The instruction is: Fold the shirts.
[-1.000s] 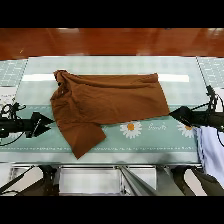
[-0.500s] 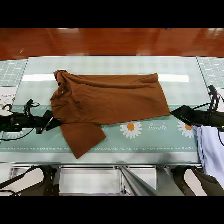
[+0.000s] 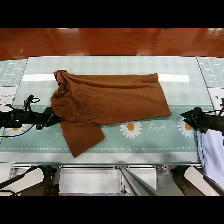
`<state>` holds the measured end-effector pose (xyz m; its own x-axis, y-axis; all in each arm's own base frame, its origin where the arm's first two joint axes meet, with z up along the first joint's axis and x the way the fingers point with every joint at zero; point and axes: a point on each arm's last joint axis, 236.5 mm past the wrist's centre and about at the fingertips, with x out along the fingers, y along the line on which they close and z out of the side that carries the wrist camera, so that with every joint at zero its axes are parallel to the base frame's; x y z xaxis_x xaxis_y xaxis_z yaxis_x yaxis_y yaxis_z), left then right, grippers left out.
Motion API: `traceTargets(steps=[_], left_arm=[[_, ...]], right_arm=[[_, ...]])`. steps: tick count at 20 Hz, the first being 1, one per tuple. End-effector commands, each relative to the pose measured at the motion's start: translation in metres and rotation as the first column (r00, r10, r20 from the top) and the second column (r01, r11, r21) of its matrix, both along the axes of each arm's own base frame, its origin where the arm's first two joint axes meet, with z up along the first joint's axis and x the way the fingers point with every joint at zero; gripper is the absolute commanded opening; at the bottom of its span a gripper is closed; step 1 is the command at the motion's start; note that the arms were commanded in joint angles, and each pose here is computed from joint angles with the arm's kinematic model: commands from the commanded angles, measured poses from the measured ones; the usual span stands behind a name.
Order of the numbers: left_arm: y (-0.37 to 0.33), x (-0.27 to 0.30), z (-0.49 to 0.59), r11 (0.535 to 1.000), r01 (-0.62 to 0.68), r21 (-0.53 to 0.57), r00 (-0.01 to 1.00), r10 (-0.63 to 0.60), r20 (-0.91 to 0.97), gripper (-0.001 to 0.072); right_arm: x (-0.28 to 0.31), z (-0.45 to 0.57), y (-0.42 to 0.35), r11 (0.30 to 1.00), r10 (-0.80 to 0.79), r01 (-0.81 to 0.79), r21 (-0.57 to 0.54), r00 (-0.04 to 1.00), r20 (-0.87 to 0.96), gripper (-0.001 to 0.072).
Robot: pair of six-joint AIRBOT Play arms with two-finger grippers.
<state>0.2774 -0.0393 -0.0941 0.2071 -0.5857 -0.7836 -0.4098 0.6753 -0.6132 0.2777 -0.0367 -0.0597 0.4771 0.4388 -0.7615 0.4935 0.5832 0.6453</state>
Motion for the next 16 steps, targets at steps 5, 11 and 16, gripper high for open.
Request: traceTargets(steps=[5, 11, 16], left_arm=[[-0.001, -0.001, 0.001, 1.000, 0.006, -0.003, 1.000, -0.006, -0.002, 0.0022], [-0.001, -0.001, 0.001, 1.000, 0.005, -0.003, 1.000, -0.005, -0.002, 0.0022], [-0.001, 0.000, 0.001, 1.000, 0.006, -0.003, 1.000, -0.006, -0.002, 0.0022]], right_arm=[[0.035, -0.037, 0.036, 0.979, 0.094, -0.082, 0.188, 0.994, -0.056, 0.0401], [0.076, -0.052, 0.052, 0.981, 0.131, -0.117, 0.156, 0.988, -0.079, 0.0400], [0.099, -0.033, 0.086, 0.951, 0.281, -0.278, 0.134, 0.960, -0.004, 0.0025]])
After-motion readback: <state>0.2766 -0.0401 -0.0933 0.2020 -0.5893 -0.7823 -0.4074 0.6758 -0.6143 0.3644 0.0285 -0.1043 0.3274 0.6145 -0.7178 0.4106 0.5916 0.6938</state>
